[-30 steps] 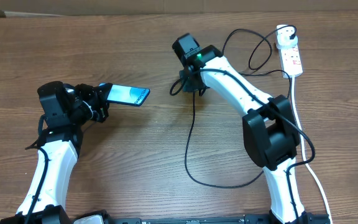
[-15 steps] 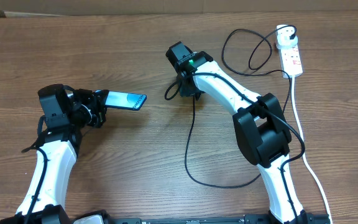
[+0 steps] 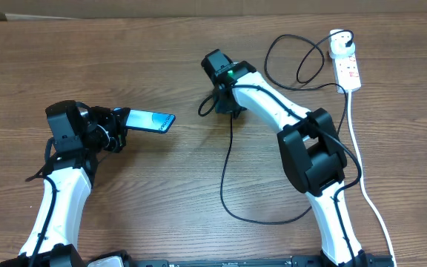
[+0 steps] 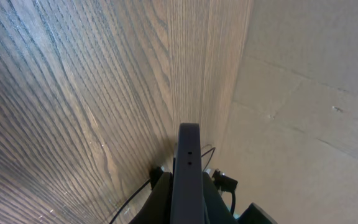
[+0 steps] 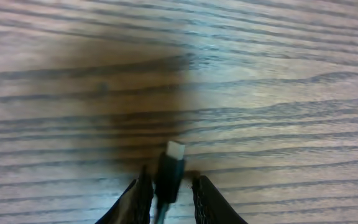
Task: Plug charger to phone and switch on socket
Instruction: 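Lift the USB-C end with the right gripper, left holding phone aside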
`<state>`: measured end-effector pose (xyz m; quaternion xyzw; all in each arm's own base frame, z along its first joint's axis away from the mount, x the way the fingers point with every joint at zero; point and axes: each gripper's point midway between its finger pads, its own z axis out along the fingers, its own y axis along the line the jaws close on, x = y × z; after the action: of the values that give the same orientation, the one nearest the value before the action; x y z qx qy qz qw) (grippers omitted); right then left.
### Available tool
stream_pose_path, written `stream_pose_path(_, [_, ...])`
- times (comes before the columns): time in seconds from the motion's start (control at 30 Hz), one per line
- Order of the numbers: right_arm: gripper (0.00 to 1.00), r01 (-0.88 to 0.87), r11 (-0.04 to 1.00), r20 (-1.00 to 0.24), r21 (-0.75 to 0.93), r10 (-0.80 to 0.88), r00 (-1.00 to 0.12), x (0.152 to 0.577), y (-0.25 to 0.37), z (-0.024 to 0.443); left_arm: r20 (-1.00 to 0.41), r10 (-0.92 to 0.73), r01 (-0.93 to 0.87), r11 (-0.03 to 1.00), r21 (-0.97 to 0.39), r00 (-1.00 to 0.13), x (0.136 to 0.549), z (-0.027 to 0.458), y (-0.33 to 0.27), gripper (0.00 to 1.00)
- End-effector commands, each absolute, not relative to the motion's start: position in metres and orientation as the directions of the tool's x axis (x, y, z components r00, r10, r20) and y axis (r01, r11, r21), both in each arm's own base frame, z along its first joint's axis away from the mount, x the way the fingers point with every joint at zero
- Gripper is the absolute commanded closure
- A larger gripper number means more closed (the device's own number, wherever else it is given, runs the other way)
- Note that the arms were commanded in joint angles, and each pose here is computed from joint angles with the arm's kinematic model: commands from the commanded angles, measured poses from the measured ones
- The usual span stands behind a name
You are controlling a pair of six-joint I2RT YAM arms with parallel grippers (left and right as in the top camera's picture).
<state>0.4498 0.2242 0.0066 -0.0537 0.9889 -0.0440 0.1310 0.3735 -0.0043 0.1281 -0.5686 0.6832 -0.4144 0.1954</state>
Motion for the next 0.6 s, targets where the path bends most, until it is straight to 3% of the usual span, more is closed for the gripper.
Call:
stream_pose_path(0.0, [0.78,-0.053,0.998,-0.218,-0.041,-0.061,-0.974,0.454,0.216,0.001,0.184,-0.933,-0.579,0.031,-0.815,-0.309,0.380,0.142,-0.004,0.96])
stream_pose_path(0.57, [0.83,-0.014,0.997,-0.101,0.075,-0.006,-0.995,0.430,0.224,-0.017,0.195,-0.926,-0.576,0.030,-0.817,-0.324,0.379,0.143,-0.008,0.95])
